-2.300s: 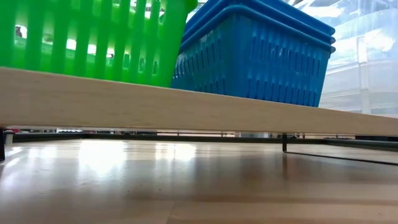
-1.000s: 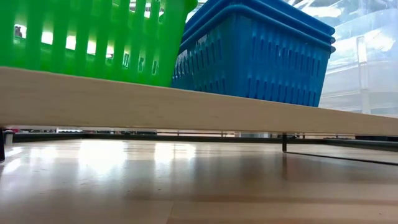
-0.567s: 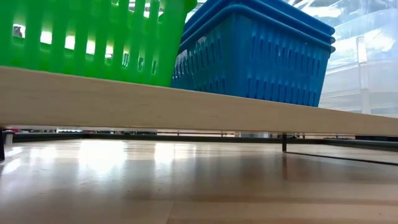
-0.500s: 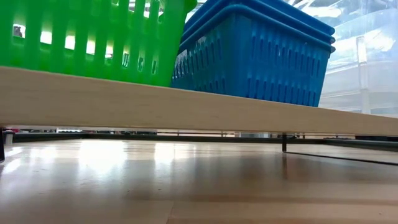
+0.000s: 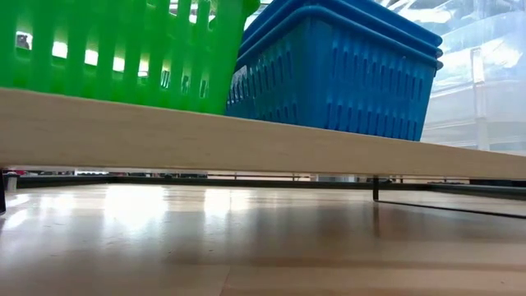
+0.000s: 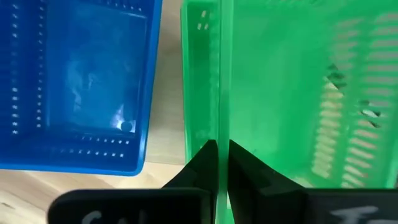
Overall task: Stack baskets on shelf by color
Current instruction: Stack the green basket on top of the other green baskets on the shelf
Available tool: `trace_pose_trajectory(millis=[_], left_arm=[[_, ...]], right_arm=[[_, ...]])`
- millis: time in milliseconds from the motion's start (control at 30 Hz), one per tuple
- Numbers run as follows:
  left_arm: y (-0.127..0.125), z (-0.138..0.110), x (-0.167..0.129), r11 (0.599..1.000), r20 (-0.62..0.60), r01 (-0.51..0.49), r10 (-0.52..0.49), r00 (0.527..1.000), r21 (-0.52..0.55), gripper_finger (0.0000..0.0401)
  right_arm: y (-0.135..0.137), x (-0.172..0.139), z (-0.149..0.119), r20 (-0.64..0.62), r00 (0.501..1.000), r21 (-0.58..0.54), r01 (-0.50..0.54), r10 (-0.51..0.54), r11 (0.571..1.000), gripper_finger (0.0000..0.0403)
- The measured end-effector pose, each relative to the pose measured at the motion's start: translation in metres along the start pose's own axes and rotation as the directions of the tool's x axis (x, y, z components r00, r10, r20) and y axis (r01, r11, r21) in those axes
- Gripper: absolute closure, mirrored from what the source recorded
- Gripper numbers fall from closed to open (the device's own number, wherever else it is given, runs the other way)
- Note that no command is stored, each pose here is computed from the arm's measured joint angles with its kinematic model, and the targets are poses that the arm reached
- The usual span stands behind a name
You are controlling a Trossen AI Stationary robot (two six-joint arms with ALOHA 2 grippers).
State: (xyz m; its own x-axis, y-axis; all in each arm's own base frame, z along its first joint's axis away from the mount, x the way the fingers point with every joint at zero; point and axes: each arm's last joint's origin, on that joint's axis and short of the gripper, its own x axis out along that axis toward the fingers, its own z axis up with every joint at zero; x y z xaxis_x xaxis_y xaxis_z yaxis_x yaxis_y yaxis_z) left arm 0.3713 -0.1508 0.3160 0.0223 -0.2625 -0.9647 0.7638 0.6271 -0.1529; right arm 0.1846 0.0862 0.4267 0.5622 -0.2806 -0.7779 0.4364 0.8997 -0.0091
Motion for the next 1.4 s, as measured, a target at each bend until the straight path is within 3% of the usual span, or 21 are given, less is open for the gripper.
trace_pose_trajectory(millis=[133, 367, 500, 667, 767, 900, 1167, 1300, 1400], left_arm=[[0.002, 0.001, -0.001, 0.999, -0.001, -0.048, 0.048, 0.999, 0.004, 0.038], [0.003, 0.002, -0.001, 0.998, 0.015, -0.045, 0.046, 0.999, -0.038, 0.0361], [0.002, 0.003, -0.001, 0.998, 0.051, 0.013, -0.01, 0.999, -0.059, 0.0361], [0.002, 0.002, -0.005, 0.989, 0.032, -0.02, 0.025, 0.999, -0.149, 0.037], [0.001, -0.004, -0.019, 0.962, 0.014, -0.035, 0.04, 0.999, -0.27, 0.0381], [0.002, -0.008, -0.029, 0.88, 0.059, 0.025, 0.003, 0.998, -0.475, 0.0399], [-0.003, -0.008, -0.029, 0.843, 0.05, 0.013, 0.017, 0.999, -0.538, 0.0401], [0.001, -0.012, -0.013, 0.808, -0.022, -0.017, 0.005, 1.0, -0.589, 0.0401], [0.001, -0.014, -0.005, 0.796, -0.032, 0.014, -0.042, 0.999, -0.605, 0.0401]], right_arm=[[0.0, 0.0, 0.0, 0.0, 1.0, 0.0, 0.0, 0.0, 1.0, 0.0297], [0.0, 0.0, 0.0, 0.0, 1.0, 0.0, -0.001, 0.001, 1.0, 0.0297], [0.0, 0.0, 0.0, -0.001, 1.0, 0.0, -0.001, 0.001, 1.0, 0.0297], [0.0, 0.0, 0.0, -0.001, 1.0, 0.0, 0.0, 0.0, 1.0, 0.0297], [0.0, 0.0, 0.0, -0.001, 1.0, -0.002, -0.001, 0.001, 1.0, 0.0297], [0.0, 0.0, 0.0, -0.001, 1.0, -0.005, 0.0, 0.0, 1.0, 0.0297], [0.0, 0.0, 0.0, -0.001, 1.0, -0.025, 0.0, 0.0, 1.0, 0.0297], [0.0, 0.0, 0.0, -0.001, 1.0, -0.046, 0.0, 0.0, 0.999, 0.0297], [0.0, 0.0, 0.0, -0.001, 1.0, -0.054, 0.0, 0.0, 0.999, 0.0297]])
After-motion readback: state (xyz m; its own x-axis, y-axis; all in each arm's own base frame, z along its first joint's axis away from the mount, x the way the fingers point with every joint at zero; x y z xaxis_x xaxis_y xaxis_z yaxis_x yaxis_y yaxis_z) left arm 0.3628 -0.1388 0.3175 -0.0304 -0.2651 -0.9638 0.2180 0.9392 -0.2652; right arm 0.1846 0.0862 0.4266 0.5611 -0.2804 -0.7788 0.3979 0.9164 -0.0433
